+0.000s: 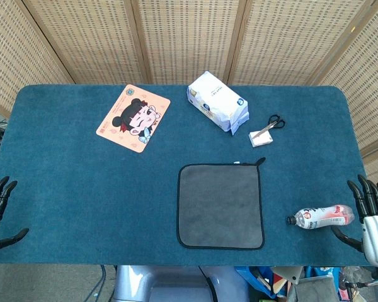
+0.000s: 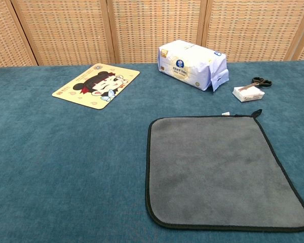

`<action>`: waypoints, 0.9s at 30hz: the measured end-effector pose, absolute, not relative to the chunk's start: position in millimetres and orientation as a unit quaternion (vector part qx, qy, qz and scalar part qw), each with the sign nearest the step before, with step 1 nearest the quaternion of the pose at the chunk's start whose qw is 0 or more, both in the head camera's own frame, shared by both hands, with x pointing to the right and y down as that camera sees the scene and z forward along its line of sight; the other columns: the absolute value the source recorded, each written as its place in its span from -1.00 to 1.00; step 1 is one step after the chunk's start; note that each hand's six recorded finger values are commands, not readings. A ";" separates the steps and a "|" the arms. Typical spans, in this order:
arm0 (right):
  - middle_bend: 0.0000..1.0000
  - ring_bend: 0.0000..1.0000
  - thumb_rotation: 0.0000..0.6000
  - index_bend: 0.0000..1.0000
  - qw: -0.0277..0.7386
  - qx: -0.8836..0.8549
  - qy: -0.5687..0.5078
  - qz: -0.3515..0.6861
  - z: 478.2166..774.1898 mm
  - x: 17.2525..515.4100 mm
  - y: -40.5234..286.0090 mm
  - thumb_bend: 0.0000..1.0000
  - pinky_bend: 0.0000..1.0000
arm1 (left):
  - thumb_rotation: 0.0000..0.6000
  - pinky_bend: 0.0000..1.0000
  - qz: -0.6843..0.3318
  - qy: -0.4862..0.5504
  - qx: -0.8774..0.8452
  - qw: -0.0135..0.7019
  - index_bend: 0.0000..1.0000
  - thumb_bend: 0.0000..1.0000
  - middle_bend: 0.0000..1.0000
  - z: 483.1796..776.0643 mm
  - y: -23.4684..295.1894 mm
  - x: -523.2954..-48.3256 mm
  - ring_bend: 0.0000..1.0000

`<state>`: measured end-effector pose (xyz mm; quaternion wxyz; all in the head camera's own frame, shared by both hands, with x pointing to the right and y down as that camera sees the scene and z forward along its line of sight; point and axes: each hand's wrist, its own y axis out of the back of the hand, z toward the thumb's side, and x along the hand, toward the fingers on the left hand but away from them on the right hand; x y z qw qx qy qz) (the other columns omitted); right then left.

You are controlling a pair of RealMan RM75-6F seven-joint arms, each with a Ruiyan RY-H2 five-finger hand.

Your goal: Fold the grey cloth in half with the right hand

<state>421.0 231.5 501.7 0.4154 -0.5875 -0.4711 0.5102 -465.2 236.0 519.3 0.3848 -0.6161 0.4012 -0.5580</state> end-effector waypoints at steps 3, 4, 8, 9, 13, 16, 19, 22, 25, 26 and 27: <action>-1.00 -1.00 1.00 -1.00 0.414 -0.588 -0.469 0.512 503.0 421.0 231.2 -0.89 -1.00 | 1.00 -1.00 -0.559 0.401 -0.615 0.384 -1.00 -0.70 -1.00 520.3 235.5 -465.7 -1.00; -1.00 -1.00 1.00 -1.00 0.414 -0.589 -0.468 0.513 504.0 420.9 231.0 -0.89 -1.00 | 1.00 -1.00 -0.560 0.401 -0.615 0.384 -1.00 -0.70 -1.00 520.9 235.3 -465.8 -1.00; -1.00 -1.00 1.00 -0.98 0.410 -0.594 -0.461 0.516 509.4 419.4 230.4 -0.89 -1.00 | 1.00 -1.00 -0.562 0.401 -0.613 0.384 -1.00 -0.70 -1.00 522.4 233.6 -466.1 -1.00; -1.00 -1.00 1.00 -0.96 0.409 -0.597 -0.459 0.516 511.0 418.4 230.0 -0.89 -1.00 | 1.00 -1.00 -0.562 0.402 -0.612 0.384 -1.00 -0.70 -1.00 522.3 233.4 -466.4 -1.00; -1.00 -1.00 1.00 -0.85 0.405 -0.619 -0.440 0.509 521.0 408.2 223.5 -0.81 -1.00 | 1.00 -1.00 -0.562 0.405 -0.610 0.384 -1.00 -0.70 -1.00 522.3 231.5 -467.5 -1.00; -1.00 -1.00 1.00 -0.69 0.403 -0.642 -0.416 0.503 532.2 396.1 210.8 -0.60 -1.00 | 1.00 -1.00 -0.562 0.409 -0.607 0.385 -1.00 -0.70 -1.00 522.3 228.8 -468.3 -1.00; -1.00 -1.00 1.00 -0.53 0.401 -0.667 -0.389 0.494 547.4 378.4 186.7 -0.46 -1.00 | 1.00 -1.00 -0.566 0.408 -0.604 0.386 -1.00 -0.70 -1.00 524.1 227.4 -468.7 -1.00; -1.00 -1.00 1.00 -0.46 0.404 -0.690 -0.365 0.477 565.3 354.2 154.1 -0.38 -1.00 | 1.00 -1.00 -0.571 0.408 -0.599 0.387 -1.00 -0.70 -1.00 525.6 225.8 -470.3 -1.00; -1.00 -1.00 1.00 -0.44 0.400 -0.707 -0.342 0.472 584.6 329.9 123.5 -0.24 -1.00 | 1.00 -1.00 -0.577 0.407 -0.594 0.384 -1.00 -0.70 -1.00 529.0 223.8 -472.0 -1.00; -1.00 -1.00 1.00 -0.44 0.397 -0.710 -0.337 0.474 590.5 323.6 115.5 -0.22 -1.00 | 1.00 -1.00 -0.580 0.406 -0.593 0.384 -1.00 -0.70 -1.00 530.6 222.7 -472.4 -1.00; -1.00 -1.00 1.00 -0.42 0.393 -0.712 -0.331 0.478 596.4 317.9 108.2 -0.21 -1.00 | 1.00 -1.00 -0.582 0.405 -0.591 0.384 -1.00 -0.70 -1.00 531.4 222.0 -472.6 -1.00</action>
